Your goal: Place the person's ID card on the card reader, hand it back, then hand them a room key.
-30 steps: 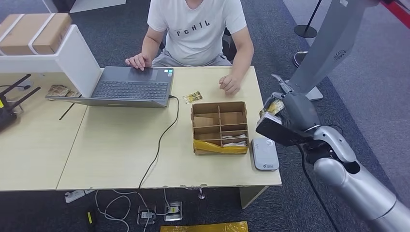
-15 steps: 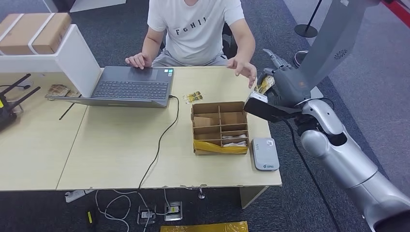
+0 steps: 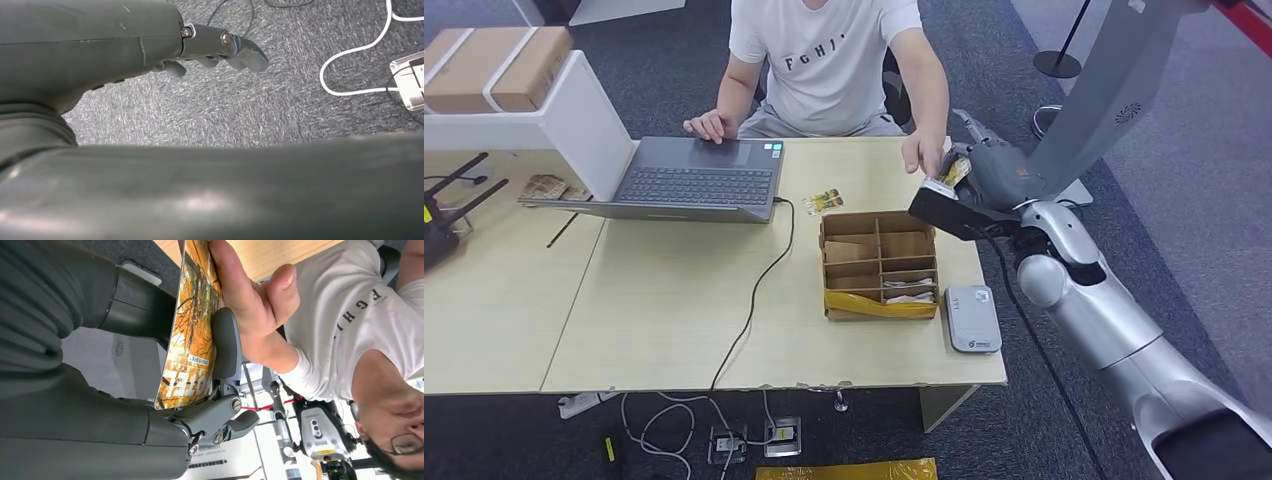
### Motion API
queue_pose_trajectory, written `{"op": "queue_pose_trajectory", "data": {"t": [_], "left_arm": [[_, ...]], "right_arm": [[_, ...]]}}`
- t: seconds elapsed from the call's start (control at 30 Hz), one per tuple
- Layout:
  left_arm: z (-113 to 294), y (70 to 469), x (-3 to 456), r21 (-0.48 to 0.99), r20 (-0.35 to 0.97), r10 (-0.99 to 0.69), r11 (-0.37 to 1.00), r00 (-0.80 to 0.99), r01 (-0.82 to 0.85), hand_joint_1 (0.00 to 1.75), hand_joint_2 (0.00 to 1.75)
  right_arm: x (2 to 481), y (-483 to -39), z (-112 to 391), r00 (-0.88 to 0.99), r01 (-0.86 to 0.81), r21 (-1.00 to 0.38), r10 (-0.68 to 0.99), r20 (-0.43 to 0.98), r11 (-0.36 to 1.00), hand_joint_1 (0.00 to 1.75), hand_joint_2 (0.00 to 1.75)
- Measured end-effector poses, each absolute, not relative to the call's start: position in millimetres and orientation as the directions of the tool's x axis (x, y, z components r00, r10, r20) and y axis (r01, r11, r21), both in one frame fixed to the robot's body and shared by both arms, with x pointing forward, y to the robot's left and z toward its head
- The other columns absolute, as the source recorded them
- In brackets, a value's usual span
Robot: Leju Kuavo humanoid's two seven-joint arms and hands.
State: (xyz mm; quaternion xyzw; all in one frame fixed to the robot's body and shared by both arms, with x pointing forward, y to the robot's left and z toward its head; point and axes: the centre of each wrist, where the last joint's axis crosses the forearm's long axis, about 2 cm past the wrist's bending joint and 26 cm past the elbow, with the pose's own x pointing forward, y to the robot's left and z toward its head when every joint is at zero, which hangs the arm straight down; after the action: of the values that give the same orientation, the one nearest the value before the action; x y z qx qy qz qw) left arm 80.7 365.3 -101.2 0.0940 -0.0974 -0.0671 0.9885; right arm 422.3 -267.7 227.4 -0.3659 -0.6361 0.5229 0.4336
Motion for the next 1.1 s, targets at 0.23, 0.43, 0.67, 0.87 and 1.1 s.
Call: {"op": "queue_pose_trajectory", "data": {"t": [0.23,0.43,0.67,0.87,1.1], "left_arm": [[-101,367,80,0.196,0.174,-0.160,0.973,0.972,0.125,0.00,0.00],[-101,367,79,0.196,0.172,-0.164,0.972,0.971,0.129,0.00,0.00],[-102,367,77,0.196,0.161,-0.153,0.973,0.975,0.120,0.00,0.00],[-102,368,74,0.204,0.139,-0.131,0.974,0.982,0.102,0.00,0.00],[-102,369,71,0.212,0.129,-0.117,0.973,0.985,0.088,0.00,0.00]], "right_arm": [[426,-265,214,-0.337,-0.020,-0.984,0.925,0.173,0.176,0.00,1.75],[427,-266,204,-0.315,-0.033,-0.987,0.935,0.163,0.160,0.00,0.00],[419,-269,185,-0.256,-0.114,-0.967,0.933,0.251,0.229,0.00,1.31],[405,-281,166,-0.151,-0.179,-0.917,0.911,0.385,0.357,0.00,1.75],[376,-296,155,-0.081,-0.136,-0.911,0.912,0.402,0.389,0.00,1.75]]}}
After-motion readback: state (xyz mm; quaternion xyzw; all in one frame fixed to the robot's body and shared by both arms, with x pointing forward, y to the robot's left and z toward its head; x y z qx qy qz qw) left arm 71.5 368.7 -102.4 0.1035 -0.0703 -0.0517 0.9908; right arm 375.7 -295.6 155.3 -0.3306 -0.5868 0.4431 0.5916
